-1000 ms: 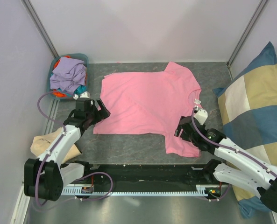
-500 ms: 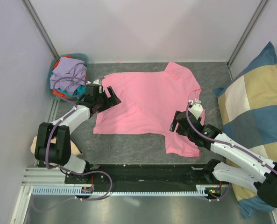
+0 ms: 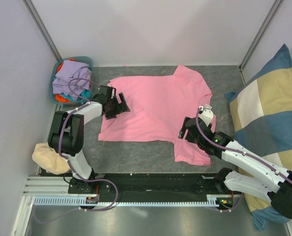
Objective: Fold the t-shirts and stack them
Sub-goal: Flatten the tshirt out
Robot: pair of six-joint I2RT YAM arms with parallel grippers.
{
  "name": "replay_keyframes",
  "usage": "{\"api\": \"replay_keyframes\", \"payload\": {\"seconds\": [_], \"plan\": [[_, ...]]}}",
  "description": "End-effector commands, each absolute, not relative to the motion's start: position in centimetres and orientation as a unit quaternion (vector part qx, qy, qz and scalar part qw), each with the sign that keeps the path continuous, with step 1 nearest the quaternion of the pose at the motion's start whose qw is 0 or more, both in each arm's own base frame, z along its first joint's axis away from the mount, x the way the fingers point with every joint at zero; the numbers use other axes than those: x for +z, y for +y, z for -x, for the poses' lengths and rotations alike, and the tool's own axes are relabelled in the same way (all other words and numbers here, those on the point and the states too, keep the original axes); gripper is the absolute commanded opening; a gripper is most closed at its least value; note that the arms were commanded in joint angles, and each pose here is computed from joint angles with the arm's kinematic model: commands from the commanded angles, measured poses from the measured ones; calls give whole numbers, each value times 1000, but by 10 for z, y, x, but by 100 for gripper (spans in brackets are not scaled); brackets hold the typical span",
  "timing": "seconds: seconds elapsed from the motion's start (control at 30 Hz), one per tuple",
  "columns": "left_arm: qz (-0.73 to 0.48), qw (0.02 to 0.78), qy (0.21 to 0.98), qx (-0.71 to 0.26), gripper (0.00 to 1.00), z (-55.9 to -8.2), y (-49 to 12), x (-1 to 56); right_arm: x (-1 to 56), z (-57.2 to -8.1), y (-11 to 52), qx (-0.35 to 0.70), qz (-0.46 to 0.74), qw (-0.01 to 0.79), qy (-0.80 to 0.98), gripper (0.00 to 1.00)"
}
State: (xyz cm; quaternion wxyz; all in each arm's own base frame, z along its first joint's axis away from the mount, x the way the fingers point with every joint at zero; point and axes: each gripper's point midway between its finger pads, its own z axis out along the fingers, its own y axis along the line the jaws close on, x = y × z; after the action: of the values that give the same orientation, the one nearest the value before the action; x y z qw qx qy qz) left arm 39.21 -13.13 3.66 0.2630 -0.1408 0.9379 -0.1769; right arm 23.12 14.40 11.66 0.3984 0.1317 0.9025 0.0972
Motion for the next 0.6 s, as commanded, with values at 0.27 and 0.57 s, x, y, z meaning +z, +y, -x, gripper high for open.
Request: {"api": "replay_keyframes", "payload": {"seconds": [0.27,0.57], "plan": [[146,281,943,-103,100,-411,-99,40,120,-235,139,86,-135,415,896,83],[128,396,895,-159,100,-390,-102,145,123,-225,128,80,-151,408,897,83]]}}
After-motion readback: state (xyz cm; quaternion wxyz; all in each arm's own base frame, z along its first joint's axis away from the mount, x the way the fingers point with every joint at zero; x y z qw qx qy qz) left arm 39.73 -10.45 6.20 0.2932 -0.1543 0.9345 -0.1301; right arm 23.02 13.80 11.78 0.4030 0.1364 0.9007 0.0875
